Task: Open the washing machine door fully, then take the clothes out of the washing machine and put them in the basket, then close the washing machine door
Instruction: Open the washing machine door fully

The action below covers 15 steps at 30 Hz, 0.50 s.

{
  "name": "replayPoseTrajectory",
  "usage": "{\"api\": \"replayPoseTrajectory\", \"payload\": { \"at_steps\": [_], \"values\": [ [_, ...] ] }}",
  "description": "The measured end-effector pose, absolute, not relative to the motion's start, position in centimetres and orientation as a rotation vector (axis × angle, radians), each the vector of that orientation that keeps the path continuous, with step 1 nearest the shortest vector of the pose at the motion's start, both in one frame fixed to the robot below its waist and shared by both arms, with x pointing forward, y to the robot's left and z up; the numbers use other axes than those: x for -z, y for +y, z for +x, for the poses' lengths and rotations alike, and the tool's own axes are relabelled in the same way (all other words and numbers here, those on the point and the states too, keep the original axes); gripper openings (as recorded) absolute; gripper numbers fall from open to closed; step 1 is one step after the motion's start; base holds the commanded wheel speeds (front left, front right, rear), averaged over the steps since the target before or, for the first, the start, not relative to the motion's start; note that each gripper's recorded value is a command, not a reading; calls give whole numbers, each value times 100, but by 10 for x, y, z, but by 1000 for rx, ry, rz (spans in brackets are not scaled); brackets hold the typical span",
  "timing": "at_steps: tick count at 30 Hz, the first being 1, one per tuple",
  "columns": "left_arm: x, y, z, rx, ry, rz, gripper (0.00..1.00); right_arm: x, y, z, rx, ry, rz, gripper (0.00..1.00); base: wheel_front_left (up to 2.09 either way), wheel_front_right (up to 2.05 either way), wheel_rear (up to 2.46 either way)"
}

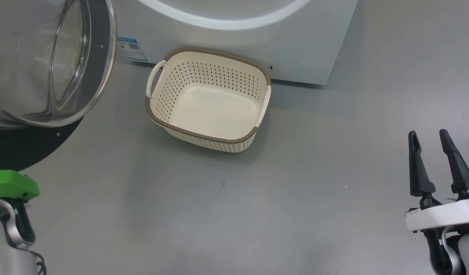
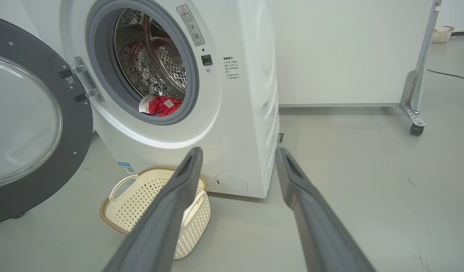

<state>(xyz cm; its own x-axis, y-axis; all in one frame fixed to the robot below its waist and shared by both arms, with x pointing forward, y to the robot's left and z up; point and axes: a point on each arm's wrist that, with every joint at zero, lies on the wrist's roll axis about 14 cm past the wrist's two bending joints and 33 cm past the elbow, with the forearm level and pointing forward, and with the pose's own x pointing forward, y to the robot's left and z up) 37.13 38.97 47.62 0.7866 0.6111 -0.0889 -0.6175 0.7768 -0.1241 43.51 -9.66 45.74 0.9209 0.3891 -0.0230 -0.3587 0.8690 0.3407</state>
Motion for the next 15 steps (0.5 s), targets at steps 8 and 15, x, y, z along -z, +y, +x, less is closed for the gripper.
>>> {"api": "replayPoseTrajectory", "payload": {
  "at_steps": [8,15],
  "values": [
    [-477,346,372,-527,42,-181,0,-481,-104,424,-351,37,341,100,0,0,0],
    [-482,311,372,-409,29,-199,0,-503,-116,413,-309,-21,331,100,0,0,0]
  ]
}}
